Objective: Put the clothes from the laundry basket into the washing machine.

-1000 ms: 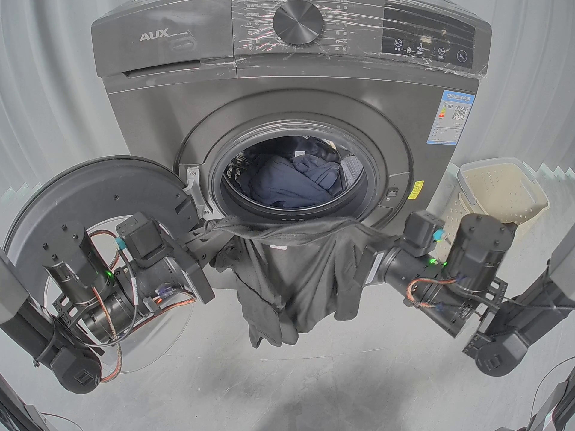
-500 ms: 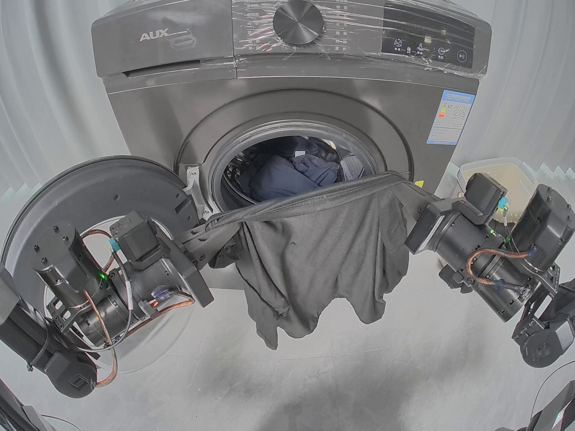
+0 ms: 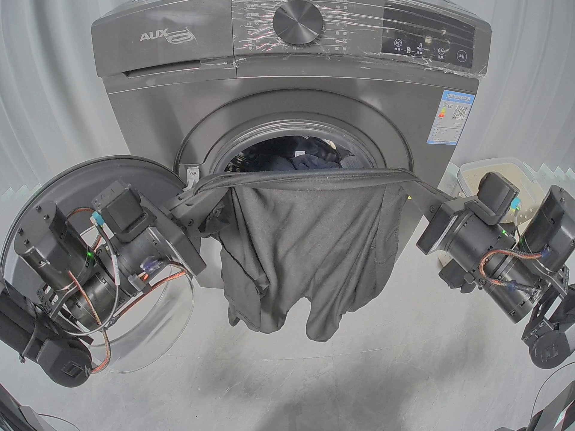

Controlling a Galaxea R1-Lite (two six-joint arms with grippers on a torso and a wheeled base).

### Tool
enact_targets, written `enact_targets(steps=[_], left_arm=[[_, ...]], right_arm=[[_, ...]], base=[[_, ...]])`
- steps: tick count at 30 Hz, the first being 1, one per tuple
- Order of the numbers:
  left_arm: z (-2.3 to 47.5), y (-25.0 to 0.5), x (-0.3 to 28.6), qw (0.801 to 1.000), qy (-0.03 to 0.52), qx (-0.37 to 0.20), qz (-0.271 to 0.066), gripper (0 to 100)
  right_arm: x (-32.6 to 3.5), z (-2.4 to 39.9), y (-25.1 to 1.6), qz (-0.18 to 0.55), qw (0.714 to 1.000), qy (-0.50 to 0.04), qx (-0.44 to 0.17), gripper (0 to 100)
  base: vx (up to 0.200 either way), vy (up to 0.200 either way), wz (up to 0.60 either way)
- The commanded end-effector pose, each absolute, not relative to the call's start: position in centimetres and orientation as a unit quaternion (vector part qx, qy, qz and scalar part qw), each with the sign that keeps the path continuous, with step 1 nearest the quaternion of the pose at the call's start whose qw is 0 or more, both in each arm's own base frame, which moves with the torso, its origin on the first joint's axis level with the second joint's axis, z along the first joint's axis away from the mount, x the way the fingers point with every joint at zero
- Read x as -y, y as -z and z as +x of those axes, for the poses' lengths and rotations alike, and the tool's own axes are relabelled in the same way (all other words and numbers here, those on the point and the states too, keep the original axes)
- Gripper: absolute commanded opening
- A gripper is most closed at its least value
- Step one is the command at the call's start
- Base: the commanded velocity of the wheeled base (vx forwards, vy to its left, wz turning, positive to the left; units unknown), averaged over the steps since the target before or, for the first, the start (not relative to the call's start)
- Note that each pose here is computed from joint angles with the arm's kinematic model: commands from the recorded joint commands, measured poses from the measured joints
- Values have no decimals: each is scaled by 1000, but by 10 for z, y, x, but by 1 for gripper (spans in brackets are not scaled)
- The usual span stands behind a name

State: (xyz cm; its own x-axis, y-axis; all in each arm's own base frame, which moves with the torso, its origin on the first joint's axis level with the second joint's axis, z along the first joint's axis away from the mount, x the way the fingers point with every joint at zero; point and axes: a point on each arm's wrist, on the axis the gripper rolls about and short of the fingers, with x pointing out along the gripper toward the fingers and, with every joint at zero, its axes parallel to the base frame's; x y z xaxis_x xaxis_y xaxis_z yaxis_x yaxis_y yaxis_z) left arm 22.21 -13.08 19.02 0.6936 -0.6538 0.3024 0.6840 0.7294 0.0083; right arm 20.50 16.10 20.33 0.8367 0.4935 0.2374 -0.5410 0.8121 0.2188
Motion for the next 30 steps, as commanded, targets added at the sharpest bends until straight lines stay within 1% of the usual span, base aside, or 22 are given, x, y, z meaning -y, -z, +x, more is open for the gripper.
enact_targets(steps=[1,18,24,30], left_arm=[[222,-195,130,918,362,154,-54,0],[223,-197,132,921,351,158,-58,0],[225,-198,131,922,349,159,-59,0],[226,-198,133,924,342,160,-60,0]], right_arm=[[-159,205,-204,140,949,-270,86,0],[-150,210,-208,130,955,-249,97,0],[-144,214,-208,118,960,-234,101,0],[-143,215,-209,118,960,-233,104,0]], base=[[0,0,0],[0,0,0],[0,0,0],[0,0,0]])
